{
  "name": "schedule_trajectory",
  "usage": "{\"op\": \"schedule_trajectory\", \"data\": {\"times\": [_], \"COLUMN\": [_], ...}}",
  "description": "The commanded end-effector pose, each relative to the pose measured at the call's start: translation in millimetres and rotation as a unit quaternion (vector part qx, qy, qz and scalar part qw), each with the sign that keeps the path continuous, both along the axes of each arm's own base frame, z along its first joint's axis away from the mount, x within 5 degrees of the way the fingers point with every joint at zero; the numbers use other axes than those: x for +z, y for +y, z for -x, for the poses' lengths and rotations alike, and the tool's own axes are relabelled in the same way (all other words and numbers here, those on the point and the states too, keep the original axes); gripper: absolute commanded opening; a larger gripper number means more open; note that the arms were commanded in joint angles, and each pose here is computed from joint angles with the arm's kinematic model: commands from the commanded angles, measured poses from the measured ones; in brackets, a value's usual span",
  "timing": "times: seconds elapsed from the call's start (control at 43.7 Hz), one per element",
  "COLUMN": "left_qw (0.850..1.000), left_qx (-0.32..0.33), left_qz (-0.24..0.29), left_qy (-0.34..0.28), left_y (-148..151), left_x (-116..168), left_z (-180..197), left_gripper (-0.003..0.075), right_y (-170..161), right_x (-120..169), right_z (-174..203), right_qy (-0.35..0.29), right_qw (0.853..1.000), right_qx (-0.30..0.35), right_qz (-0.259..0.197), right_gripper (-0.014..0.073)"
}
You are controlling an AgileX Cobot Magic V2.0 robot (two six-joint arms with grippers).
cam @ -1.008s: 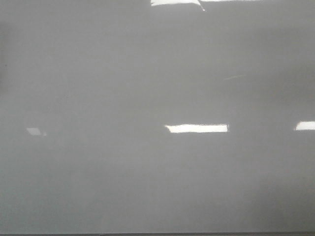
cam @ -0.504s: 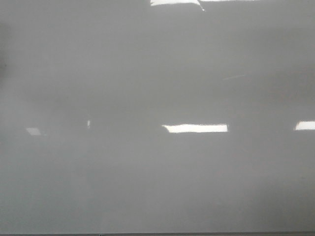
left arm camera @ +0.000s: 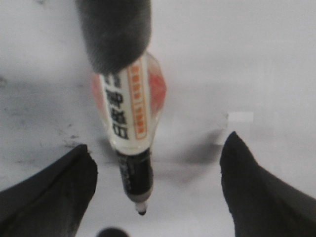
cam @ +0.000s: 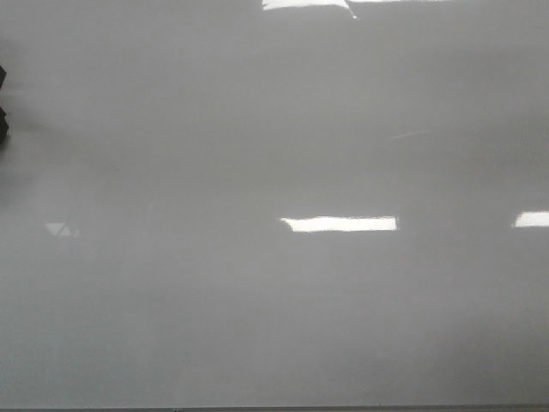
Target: Write number 7 on whiteboard
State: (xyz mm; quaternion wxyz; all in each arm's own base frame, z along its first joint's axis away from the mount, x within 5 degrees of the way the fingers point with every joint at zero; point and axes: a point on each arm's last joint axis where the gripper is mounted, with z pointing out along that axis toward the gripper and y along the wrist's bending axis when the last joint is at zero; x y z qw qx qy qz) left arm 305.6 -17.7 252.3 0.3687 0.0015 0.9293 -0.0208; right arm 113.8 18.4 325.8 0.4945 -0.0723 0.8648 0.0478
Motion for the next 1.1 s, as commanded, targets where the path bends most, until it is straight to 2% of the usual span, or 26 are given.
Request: {"op": "schedule_trajectory", "data": {"times": [0.0, 0.115, 0.389, 0.481, 0.687, 0.893, 0.962, 1.076], "left_qw": [0.998, 0.997, 0.997, 0.997, 0.999, 0.992, 0.979, 0.951], "left_qx": [0.007, 0.007, 0.006, 0.006, -0.003, -0.109, -0.172, -0.275], "left_qz": [0.011, 0.012, 0.011, 0.011, 0.000, -0.064, -0.095, -0.117], "left_qy": [-0.069, -0.082, -0.080, -0.072, -0.054, 0.011, 0.046, 0.074], "left_y": [0, 0, 0, 0, 1, -19, -32, -56], "left_x": [23, 24, 24, 24, 38, 64, 72, 85], "left_z": [-7, -8, -8, -6, 12, 42, 51, 62], "left_gripper": [0.0494, 0.0414, 0.0142, 0.0080, -0.0008, -0.0020, -0.0020, -0.0020], "right_y": [0, 0, 0, 0, 0, 0, 1, 1], "right_x": [16, 16, 16, 16, 18, 17, 15, 9], "right_z": [-4, -4, -4, -3, -4, -3, -4, -8], "right_qy": [-0.048, -0.048, -0.048, -0.049, -0.058, -0.043, -0.032, -0.002], "right_qw": [0.999, 0.999, 0.999, 0.999, 0.998, 0.999, 0.999, 1.000], "right_qx": [0.000, 0.000, 0.000, 0.000, -0.001, -0.011, -0.011, -0.010], "right_qz": [-0.004, -0.004, -0.004, -0.004, -0.006, -0.026, -0.026, -0.022], "right_gripper": [0.0662, 0.0662, 0.0662, 0.0662, 0.0662, 0.0641, 0.0632, 0.0633]}}
